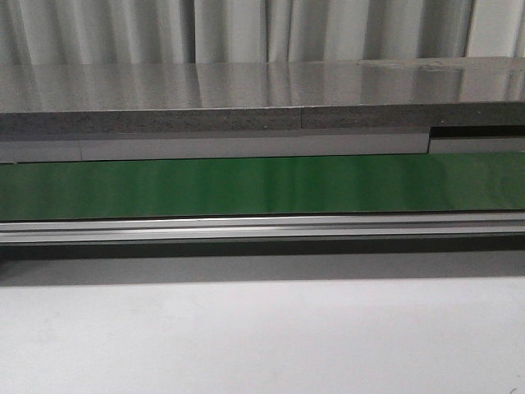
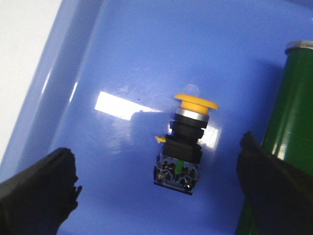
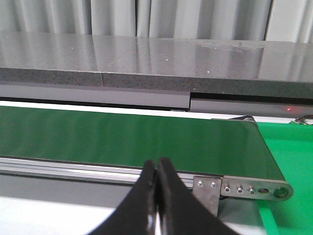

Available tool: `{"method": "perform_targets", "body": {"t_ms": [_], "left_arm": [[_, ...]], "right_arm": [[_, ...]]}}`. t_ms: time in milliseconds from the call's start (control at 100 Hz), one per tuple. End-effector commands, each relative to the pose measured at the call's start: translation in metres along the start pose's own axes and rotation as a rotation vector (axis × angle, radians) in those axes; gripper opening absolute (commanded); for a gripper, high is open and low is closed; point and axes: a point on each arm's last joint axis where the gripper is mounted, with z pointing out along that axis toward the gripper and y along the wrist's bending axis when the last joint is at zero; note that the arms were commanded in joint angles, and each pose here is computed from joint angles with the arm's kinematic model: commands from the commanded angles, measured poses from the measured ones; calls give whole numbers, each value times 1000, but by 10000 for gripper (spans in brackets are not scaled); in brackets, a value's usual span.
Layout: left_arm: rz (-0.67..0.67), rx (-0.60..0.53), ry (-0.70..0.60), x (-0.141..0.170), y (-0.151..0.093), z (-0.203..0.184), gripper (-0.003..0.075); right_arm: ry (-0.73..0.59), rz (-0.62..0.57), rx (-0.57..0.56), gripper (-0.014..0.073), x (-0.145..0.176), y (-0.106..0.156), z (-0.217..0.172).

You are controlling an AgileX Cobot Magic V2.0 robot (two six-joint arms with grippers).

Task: Move button from left to right
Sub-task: 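Grasp the yellow-capped black button with the left gripper and lift it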

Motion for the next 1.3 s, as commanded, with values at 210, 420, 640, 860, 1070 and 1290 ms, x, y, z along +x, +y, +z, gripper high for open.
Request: {"method": "perform_targets", "body": {"t_ms": [210, 420, 640, 860, 1070, 1290], "left_arm": [[-24, 15, -56, -12, -1, 6, 641], [-26, 16, -25, -10, 0, 23, 641], [-27, 15, -12, -9, 0, 36, 640], [-29, 16, 26, -5, 0, 52, 640], [-31, 18, 59, -2, 0, 64, 640], [-49, 31, 100, 3, -1, 76, 595]], "right_arm": [[-117, -10, 11, -67, -13, -1, -3], [-117, -10, 11, -67, -13, -1, -3], [-117, -10, 11, -67, -13, -1, -3], [-117, -10, 11, -67, -13, -1, -3], [-117, -10, 11, -67, -13, -1, -3], [-117, -10, 11, -67, -13, -1, -3]]}}
